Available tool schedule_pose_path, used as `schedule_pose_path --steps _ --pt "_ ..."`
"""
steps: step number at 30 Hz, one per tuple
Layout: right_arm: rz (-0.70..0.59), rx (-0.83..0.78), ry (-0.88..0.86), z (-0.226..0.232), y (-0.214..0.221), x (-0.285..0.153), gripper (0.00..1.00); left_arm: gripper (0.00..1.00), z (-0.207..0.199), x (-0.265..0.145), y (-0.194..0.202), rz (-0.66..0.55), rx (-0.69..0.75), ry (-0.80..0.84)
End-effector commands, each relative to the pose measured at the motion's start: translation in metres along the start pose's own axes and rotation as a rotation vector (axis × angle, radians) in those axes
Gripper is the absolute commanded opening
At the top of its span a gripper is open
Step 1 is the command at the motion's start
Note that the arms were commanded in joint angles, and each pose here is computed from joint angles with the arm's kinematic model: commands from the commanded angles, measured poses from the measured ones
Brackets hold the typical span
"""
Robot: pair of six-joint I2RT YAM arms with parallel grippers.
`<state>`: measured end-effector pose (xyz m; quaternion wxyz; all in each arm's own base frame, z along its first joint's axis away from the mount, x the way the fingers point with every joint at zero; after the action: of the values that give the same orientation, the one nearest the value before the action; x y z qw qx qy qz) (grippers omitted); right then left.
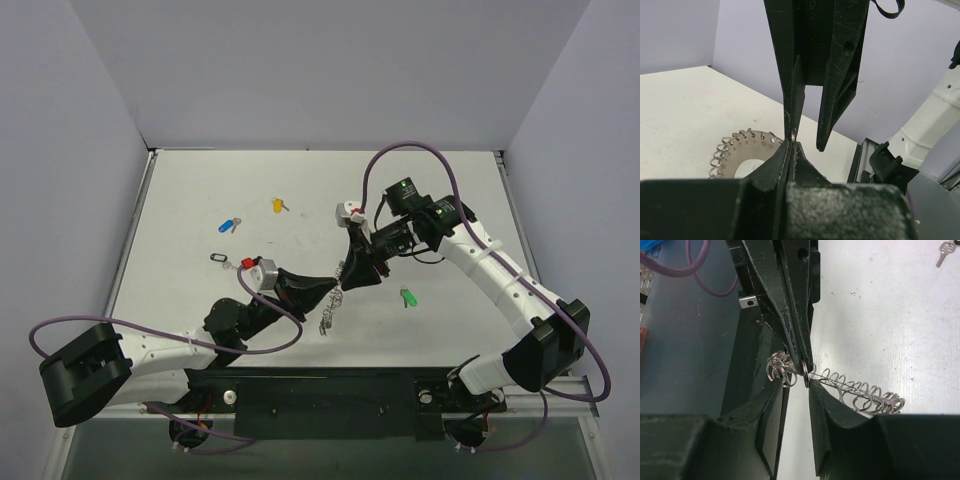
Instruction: Put the keys on the keyring
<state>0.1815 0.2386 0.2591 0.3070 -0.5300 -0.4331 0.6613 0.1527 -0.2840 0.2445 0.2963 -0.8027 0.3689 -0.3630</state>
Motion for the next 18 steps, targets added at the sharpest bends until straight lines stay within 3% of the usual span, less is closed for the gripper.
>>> schedule_pose_path --steps 1,4,14,18 --pt "-0.048 -0.075 -0.111 0.0162 -0.0060 0.0015 0.24 0.00 -0.0310 0.0097 -0.0357 -0.150 -0.022 0.139" --pt "-0.043 -0.101 -0.117 0.0180 -0.0047 0.0010 0.23 0.00 -0.0315 0.0097 -0.0359 -0.151 -0.023 0.142" --pt "-0.025 -0.116 -0.106 0.0173 -0.0033 0.0000 0.01 0.00 -0.0306 0.0085 -0.0352 -0.152 -0.025 0.139" --pt "-0.017 -0.107 -0.098 0.0166 -0.0027 -0.0008 0.00 0.00 -0.0288 0.0077 -0.0330 -0.145 -0.028 0.132"
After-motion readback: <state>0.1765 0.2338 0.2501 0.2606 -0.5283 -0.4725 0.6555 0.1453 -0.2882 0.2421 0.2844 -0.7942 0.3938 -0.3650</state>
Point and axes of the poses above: each gripper's point midway between its finger pads, its own x axis out along the fingers, its own z axis along the line the jaws close on, y = z × x, the point moved 4 cm from there along -x, back along the fingers, and after that the axes turned 15 degrees about -x, right-handed, at the moved point
